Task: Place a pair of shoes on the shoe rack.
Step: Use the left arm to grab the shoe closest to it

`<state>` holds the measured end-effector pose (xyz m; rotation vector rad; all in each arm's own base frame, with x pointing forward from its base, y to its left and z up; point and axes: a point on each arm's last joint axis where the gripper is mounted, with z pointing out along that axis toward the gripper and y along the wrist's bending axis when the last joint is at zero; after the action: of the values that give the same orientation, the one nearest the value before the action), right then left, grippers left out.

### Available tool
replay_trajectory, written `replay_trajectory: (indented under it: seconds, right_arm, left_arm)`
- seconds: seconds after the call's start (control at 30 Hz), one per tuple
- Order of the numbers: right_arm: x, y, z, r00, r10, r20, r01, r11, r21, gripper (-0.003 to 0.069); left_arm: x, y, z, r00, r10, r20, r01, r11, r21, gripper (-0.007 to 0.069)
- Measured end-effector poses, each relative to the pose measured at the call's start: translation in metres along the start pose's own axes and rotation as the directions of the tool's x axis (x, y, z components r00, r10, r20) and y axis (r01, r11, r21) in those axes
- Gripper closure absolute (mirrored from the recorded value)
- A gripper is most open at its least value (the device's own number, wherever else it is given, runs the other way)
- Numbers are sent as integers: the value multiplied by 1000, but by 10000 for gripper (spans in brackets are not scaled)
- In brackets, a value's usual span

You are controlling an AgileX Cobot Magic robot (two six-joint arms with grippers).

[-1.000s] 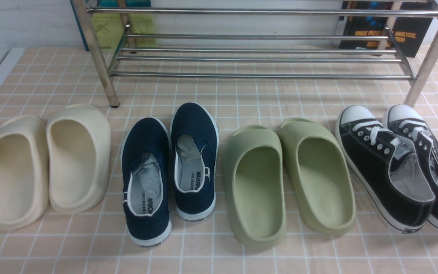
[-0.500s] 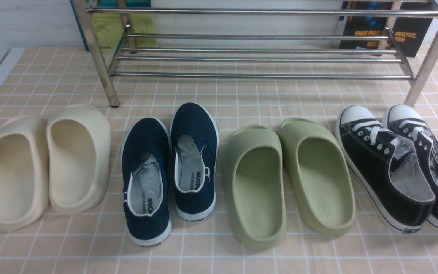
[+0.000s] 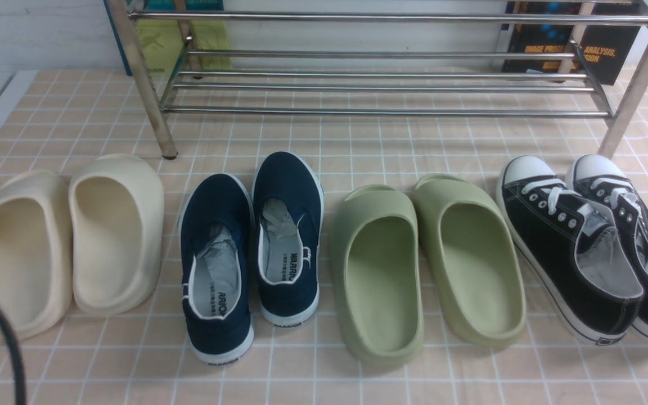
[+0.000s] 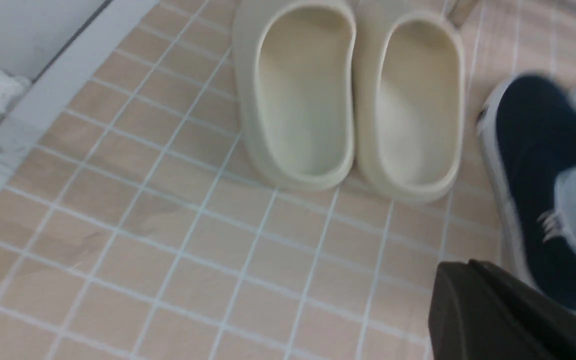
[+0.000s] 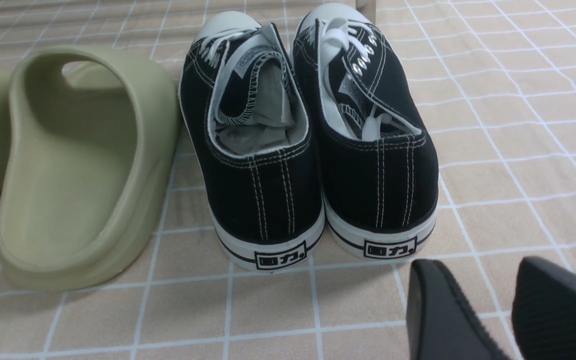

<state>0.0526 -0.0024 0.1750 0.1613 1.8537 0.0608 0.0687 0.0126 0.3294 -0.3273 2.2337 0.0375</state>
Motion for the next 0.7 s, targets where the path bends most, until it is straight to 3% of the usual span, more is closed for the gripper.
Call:
replay_trajectory:
  seconds: [0.13,0.33,0.47,0.57,0.7]
  right_arm:
    - [0,0,0,1000,0,0,0,1000,0,421]
    - [0,0,0,1000,0,0,0,1000,0,421]
    - [0,0,0,1000,0,0,0,1000,0,421]
    - [0,0,0,1000,0,0,0,1000,0,421]
    - [0,0,0,1000,0,0,0,1000,0,421]
  left_arm:
    - [-40,-8,16,979,113,-167,-118,993,-20,623]
    - [-65,-23,56,941,131,-311,-129,991,25,602]
    - [-70,-54,87,871,285,-401,-251,958,136,518]
    - [-68,-86,104,806,410,-428,-349,912,216,395]
    - [-62,-124,128,783,432,-447,-359,901,243,209]
